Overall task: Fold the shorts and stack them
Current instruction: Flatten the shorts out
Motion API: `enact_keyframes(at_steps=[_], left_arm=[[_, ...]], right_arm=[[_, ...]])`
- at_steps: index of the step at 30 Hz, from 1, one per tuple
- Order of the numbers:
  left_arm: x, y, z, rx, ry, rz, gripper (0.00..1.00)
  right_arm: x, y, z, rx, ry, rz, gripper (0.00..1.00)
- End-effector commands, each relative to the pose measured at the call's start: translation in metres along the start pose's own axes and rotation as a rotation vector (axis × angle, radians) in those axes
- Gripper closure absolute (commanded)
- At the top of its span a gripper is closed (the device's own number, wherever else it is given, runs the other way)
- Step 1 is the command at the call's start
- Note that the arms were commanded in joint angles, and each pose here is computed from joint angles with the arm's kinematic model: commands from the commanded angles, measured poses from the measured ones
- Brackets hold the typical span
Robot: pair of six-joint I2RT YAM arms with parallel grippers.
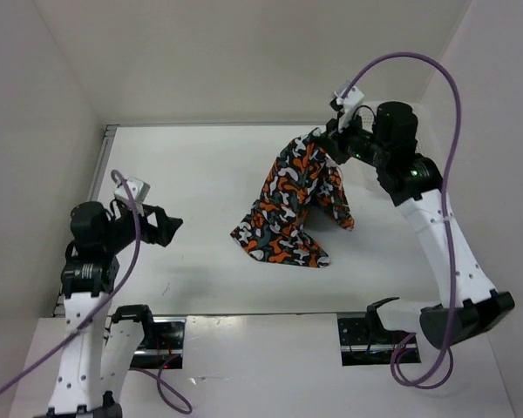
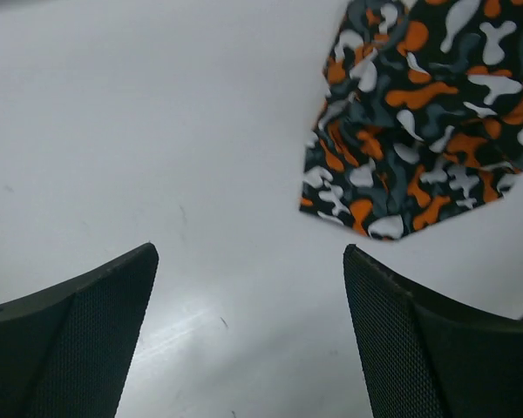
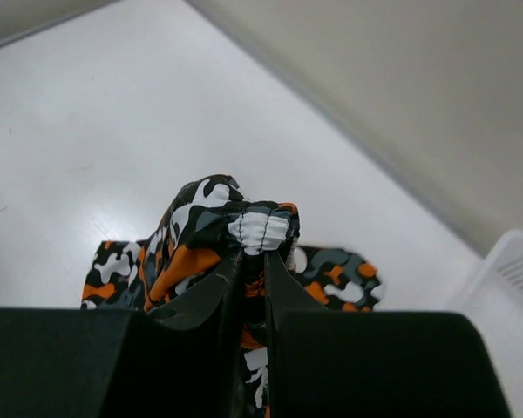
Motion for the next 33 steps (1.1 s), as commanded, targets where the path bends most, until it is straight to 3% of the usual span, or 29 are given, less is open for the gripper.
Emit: enact_keyframes(at_steps=[1, 6, 13, 14, 19, 23, 27, 33], left_arm=[[-0.005, -0.015, 0.018, 0.088, -0.104, -0.048, 0.06], [0.062, 0.0, 0.066, 0.162, 0.135, -0.102, 0.06], [0.059, -0.004, 0.077, 0.183, 0.077, -0.116, 0.0], [0.06, -0.007, 0.078, 0.192, 0.079, -0.122, 0.0], [0.071, -0.019, 0.089, 0.251, 0.101, -0.158, 0.0], [0.076, -0.035, 0.1, 0.308, 0.137, -0.161, 0.0], [0.083, -0.072, 0.126, 0.389, 0.206, -0.116, 0.0], [0.036, -0.116, 0.189, 0.452, 0.115, 0.016, 0.0]], right_arm=[[-0.005, -0.011, 0.026, 0.002, -0.015, 0.09, 1.0], [-0.018, 0.016, 0.055, -0.068, 0.02, 0.175, 1.0], [-0.061, 0.054, 0.116, -0.181, -0.024, 0.354, 1.0], [-0.065, 0.041, 0.135, -0.154, -0.029, 0.383, 1.0], [-0.069, 0.07, 0.178, -0.205, -0.101, 0.395, 1.0], [-0.06, 0.024, 0.222, -0.105, -0.14, 0.517, 1.0], [-0.071, -0.039, 0.248, 0.04, -0.298, 0.534, 1.0], [-0.064, -0.075, 0.265, 0.114, -0.307, 0.511, 1.0]])
Point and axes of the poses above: each gripper's point midway between its finger pads, its own z axis out along the fingers, its own x axis along the line the jaws close on, y = z × x, the point moved 1 cm from there along -z, back along the fingers, and after that the axes turned 14 degrees about -z, right-handed, at the moved point
